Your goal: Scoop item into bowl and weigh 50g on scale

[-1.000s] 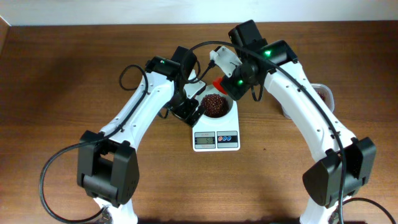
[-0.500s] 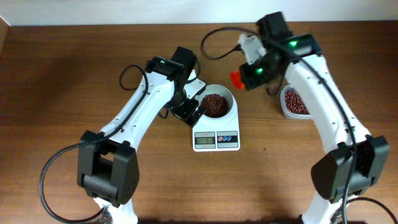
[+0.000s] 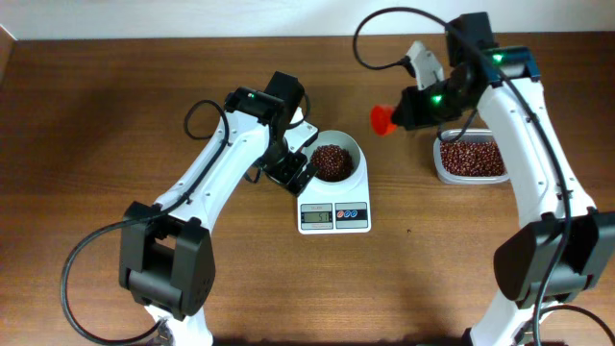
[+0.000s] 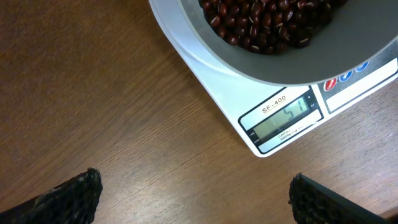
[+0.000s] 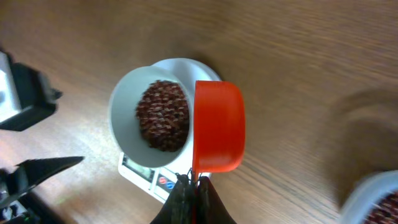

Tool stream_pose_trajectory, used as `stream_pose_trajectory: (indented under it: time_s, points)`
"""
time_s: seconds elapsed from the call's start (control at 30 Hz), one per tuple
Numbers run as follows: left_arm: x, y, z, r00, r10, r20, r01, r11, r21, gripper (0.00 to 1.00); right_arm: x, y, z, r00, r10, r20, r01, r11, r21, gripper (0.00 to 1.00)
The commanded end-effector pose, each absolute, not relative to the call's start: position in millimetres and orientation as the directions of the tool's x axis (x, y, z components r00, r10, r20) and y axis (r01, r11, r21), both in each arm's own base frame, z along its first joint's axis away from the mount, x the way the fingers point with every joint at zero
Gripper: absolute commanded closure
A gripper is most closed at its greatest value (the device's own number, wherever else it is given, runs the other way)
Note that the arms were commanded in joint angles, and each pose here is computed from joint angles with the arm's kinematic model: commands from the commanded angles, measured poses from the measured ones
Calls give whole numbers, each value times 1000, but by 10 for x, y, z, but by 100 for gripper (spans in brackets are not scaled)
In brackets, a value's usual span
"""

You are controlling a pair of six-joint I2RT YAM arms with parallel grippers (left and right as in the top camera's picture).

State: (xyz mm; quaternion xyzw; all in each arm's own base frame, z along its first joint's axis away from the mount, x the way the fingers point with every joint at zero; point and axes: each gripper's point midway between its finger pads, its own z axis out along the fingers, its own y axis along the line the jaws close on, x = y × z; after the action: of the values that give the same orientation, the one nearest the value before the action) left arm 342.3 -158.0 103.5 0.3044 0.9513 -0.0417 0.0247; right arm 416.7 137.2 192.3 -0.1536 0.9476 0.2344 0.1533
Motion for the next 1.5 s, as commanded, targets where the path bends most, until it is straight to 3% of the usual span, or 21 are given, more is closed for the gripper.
stream_pose_trajectory:
  time_s: [0.0,0.2,0.33,0.73,0.87,1.13,1.47]
  points:
    - [3421,-1600,1013,-809,584,-68,588,806,-69,1,3974,1745,2061,-884,-285,-371,-435,792,428,96]
    - [3422,-1598,1013,-809,584,-68,587,806,-69,1,3714,2136,1862,-855,-402,-327,-509,771,383,96]
    - [3421,-1600,1013,-809,584,-68,588,806,-69,1,3920,2127,1674,-841,-414,-348,-519,800,302,96]
    - [3422,-1599,1013,-809,584,-68,588,806,-69,1,3987,2140,1037,-856,-421,-300,-504,808,306,96]
    - [3422,-1599,1013,-809,584,-68,588,806,-69,1,4023,2156,1039,-850,-420,-318,-511,805,302,96]
    - [3422,-1599,1013,-809,584,-68,588,806,-69,1,3690,2297,986,-850,-476,-224,-526,787,322,96]
    - [3421,-1600,1013,-809,584,-68,588,806,-69,1,3659,2472,1284,-882,-391,-265,-467,643,606,96]
